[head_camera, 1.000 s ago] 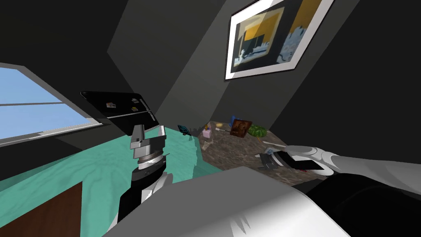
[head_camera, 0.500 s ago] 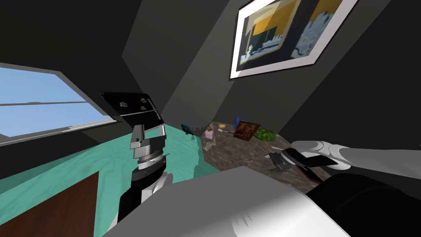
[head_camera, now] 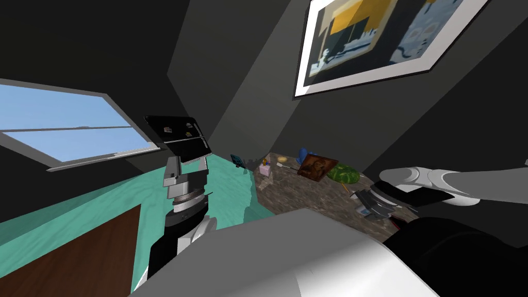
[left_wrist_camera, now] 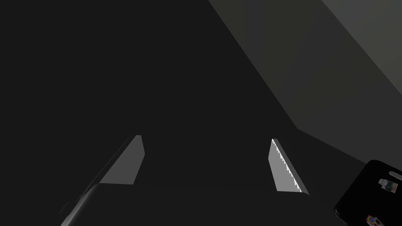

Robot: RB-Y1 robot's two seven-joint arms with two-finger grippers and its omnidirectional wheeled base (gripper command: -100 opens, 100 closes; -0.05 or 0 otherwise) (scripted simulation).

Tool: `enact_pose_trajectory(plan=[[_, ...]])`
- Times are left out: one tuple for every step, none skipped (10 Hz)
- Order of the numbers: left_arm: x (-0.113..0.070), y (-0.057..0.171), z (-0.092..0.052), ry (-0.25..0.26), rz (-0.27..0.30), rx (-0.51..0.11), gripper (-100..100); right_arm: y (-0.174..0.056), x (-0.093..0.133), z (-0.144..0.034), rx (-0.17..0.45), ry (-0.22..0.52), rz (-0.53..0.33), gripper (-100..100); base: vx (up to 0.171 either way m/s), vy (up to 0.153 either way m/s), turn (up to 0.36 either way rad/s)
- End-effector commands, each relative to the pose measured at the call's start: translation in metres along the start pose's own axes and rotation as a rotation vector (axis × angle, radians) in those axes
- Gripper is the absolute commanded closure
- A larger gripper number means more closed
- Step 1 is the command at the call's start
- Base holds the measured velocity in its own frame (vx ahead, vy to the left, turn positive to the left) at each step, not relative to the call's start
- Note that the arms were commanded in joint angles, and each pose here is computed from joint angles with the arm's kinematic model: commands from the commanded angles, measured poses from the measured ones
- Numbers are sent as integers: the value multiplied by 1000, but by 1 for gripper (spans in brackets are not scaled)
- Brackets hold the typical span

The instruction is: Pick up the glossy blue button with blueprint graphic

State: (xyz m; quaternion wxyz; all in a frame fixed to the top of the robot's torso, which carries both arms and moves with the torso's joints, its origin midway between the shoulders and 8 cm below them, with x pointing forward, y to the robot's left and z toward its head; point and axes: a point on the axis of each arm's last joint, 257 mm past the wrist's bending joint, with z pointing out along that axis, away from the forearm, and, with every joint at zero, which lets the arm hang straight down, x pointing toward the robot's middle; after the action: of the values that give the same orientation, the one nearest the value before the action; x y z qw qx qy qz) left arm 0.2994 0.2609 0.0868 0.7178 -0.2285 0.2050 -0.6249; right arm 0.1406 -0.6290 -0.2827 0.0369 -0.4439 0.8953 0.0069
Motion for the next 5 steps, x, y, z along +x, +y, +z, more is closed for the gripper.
enact_pose_trajectory(plan=[[0,0,0,0,0,0,0,-5,10,-3,2,28,-2,-100,12,-18,21],[0,0,0,0,0,0,0,-6,22,-11,2,62,-2,-100,3,-16,36],[0,0,0,0,0,0,0,-8,39,-22,0,110,1,-100,-4,-20,102],[0,0,0,0,0,0,0,-8,30,-16,2,83,-2,-100,-3,-13,25],[0,0,0,0,0,0,0,-8,32,-18,1,88,-1,0,0,0,0]])
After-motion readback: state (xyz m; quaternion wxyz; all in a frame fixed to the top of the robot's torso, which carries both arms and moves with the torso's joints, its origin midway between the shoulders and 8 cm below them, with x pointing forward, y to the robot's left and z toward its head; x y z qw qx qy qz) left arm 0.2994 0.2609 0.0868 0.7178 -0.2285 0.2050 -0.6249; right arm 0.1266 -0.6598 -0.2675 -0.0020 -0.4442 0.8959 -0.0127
